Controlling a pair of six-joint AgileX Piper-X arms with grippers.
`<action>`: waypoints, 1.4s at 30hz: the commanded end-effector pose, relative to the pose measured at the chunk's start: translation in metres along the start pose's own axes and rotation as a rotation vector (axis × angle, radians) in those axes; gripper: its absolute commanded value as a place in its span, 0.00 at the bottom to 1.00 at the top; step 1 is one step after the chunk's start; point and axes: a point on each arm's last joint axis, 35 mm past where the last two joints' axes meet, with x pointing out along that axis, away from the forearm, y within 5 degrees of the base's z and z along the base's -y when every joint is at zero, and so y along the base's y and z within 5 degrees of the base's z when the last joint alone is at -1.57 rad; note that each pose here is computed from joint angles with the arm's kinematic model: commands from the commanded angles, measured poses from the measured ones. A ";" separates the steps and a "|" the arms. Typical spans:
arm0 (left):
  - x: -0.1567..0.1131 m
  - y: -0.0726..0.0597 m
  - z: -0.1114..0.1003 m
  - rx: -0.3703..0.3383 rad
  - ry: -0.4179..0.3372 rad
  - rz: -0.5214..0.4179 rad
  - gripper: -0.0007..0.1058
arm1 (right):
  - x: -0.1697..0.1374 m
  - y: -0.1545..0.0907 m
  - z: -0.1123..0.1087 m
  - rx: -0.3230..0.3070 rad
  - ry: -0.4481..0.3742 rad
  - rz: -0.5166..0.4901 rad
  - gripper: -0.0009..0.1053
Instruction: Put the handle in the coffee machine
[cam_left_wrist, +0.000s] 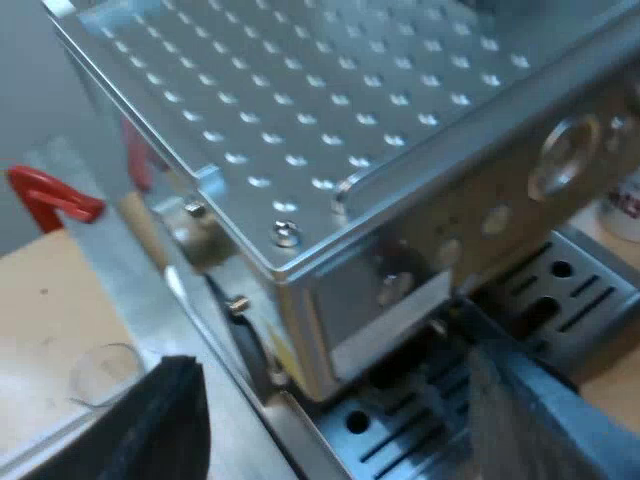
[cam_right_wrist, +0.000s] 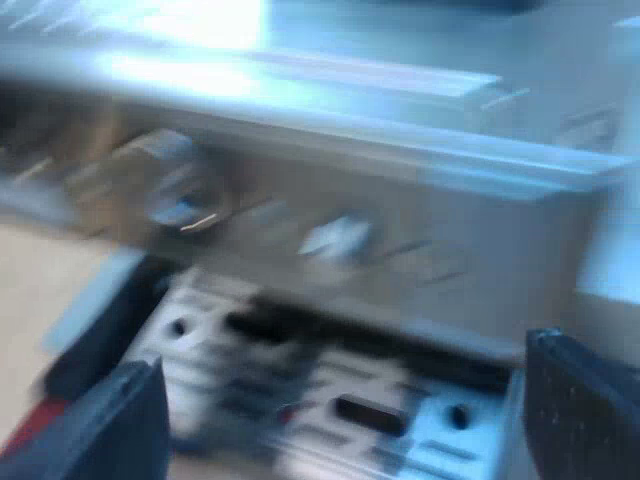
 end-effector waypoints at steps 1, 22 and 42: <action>-0.003 0.001 0.004 -0.008 -0.023 0.044 0.56 | -0.007 -0.024 0.005 0.038 0.016 -0.012 0.70; -0.032 -0.001 -0.004 -0.062 -0.074 0.171 0.56 | -0.058 -0.125 -0.051 0.239 0.367 -0.472 0.70; -0.113 -0.047 -0.063 -0.018 -0.274 0.240 0.56 | -0.151 -0.082 -0.053 0.178 0.086 -0.636 0.70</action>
